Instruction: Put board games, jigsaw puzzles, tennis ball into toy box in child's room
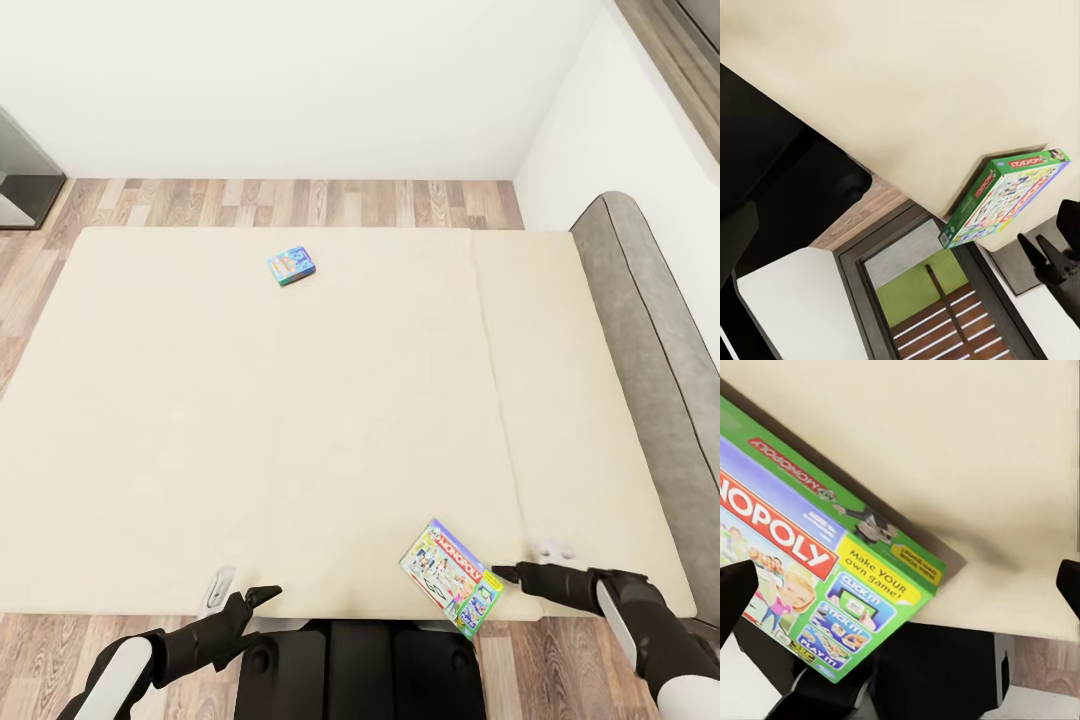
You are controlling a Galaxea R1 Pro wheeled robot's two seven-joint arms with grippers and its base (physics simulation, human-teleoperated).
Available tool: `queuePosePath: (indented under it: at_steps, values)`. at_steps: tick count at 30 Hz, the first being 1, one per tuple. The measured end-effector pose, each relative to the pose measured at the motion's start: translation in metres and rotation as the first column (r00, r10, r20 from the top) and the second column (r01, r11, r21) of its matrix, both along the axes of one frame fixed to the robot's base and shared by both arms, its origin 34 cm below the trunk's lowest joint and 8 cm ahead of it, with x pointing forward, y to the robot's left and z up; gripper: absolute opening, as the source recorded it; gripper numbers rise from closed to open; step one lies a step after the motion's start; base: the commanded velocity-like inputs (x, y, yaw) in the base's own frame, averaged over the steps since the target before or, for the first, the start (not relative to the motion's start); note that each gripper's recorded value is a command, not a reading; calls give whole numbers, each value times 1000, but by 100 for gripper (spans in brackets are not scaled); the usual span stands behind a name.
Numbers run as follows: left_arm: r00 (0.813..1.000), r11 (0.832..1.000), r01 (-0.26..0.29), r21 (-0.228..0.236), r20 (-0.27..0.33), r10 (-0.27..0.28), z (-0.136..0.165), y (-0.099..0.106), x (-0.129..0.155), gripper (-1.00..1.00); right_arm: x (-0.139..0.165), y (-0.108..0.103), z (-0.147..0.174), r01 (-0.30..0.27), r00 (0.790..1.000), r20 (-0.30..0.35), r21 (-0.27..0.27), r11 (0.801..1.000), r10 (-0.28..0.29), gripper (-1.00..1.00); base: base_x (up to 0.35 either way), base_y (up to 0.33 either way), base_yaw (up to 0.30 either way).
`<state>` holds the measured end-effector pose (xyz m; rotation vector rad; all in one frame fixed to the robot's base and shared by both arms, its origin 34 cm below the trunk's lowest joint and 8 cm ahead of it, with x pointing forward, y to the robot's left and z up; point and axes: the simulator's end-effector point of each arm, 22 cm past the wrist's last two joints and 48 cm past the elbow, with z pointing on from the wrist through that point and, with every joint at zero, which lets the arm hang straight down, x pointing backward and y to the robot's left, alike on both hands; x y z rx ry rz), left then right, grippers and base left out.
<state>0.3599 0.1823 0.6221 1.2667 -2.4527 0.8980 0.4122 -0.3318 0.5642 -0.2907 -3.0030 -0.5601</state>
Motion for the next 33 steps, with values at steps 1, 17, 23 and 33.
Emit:
queuePosePath:
  at_steps: [1, 17, 23, 33]
  values:
    - [1000, 1000, 0, 0, 0, 0, 0, 0, 0, 100, 0, 0, 0, 0, 1000, 0, 0, 1000, 0, 100, 0, 0, 0]
    - [1000, 1000, 0, 0, 2, 0, 0, 0, 1, 100, -16, -2, 2, 11, 999, -49, 10, 1000, -11, 100, 0, 0, 0]
    - [1000, 1000, 0, 0, 2, 0, 0, 0, 1, 100, -22, -1, 2, 14, 998, -60, 13, 1000, -13, 100, 0, 0, 0]
    - [1000, 1000, 0, 0, 1, 0, 0, 0, 1, 100, -34, 1, 1, 23, 996, -87, 19, 1000, -21, 100, 0, 0, 0]
